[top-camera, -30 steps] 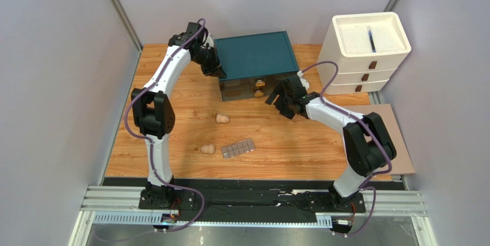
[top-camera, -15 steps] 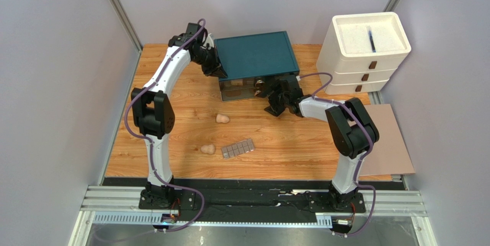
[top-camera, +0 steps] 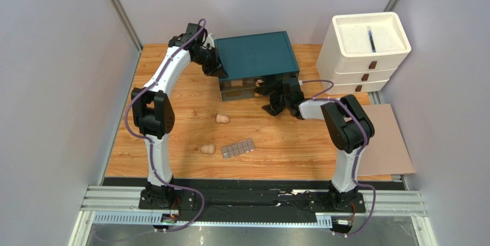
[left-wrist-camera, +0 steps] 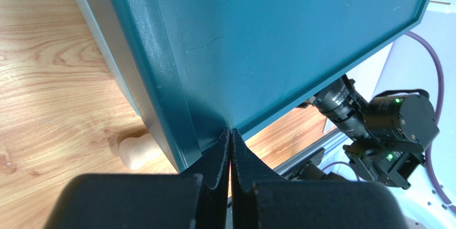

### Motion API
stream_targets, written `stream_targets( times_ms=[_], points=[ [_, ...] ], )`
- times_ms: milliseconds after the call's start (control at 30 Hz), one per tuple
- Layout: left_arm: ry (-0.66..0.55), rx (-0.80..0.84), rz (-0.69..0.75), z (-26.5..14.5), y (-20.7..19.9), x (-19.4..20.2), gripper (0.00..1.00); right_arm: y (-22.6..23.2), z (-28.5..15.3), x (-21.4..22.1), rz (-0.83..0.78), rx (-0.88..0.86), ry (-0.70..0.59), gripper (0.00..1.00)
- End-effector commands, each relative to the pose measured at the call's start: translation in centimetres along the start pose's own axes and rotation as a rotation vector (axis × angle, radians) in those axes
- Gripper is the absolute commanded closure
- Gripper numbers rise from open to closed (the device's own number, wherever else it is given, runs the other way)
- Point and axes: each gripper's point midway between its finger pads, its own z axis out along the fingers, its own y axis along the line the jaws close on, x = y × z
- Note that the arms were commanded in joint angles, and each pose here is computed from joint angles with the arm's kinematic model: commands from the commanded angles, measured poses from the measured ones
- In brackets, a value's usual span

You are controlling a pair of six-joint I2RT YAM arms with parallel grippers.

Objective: Organize the makeup

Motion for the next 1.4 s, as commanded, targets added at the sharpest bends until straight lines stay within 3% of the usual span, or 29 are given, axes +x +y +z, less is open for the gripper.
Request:
stream_targets(
  times_ms=[0,100,333,767,933,1167,1367],
  points=[
    [0.120,-0.093,-0.021,1.0,2.5,3.2,0.99,1.3,1.0,-0.6,0.032,-0.017,-0.007,0.27],
    [0.116,-0.092,-0.015,0.9,2.4,3.1,0.99,-0.3,1.0,-0.8,0.048,0.063,-0.020,0.29],
    [0.116,-0.096,-0.016,0.8,2.4,3.0,0.99,-3.5,0.1,0.3,0.092,0.152,0.016,0.64],
    [0.123,-0.099,-0.034,1.1,2.5,3.1,0.99,-9.7,-5.3,3.4,0.044,0.324,0.091,0.65],
    [0.119,-0.089,-0.027,1.0,2.3,3.0,0.99,-9.2,-7.9,4.2,-0.033,0.293,0.099,0.62],
    [0.087,-0.066,0.006,-0.1,1.1,2.2,0.99,-7.5,-11.3,2.4,-0.286,0.339,0.029,0.41],
    [-0.026,0.020,0.099,-3.6,-2.7,0.2,0.98,-2.7,-14.5,1.9,-0.584,0.281,-0.031,0.39]
  ],
)
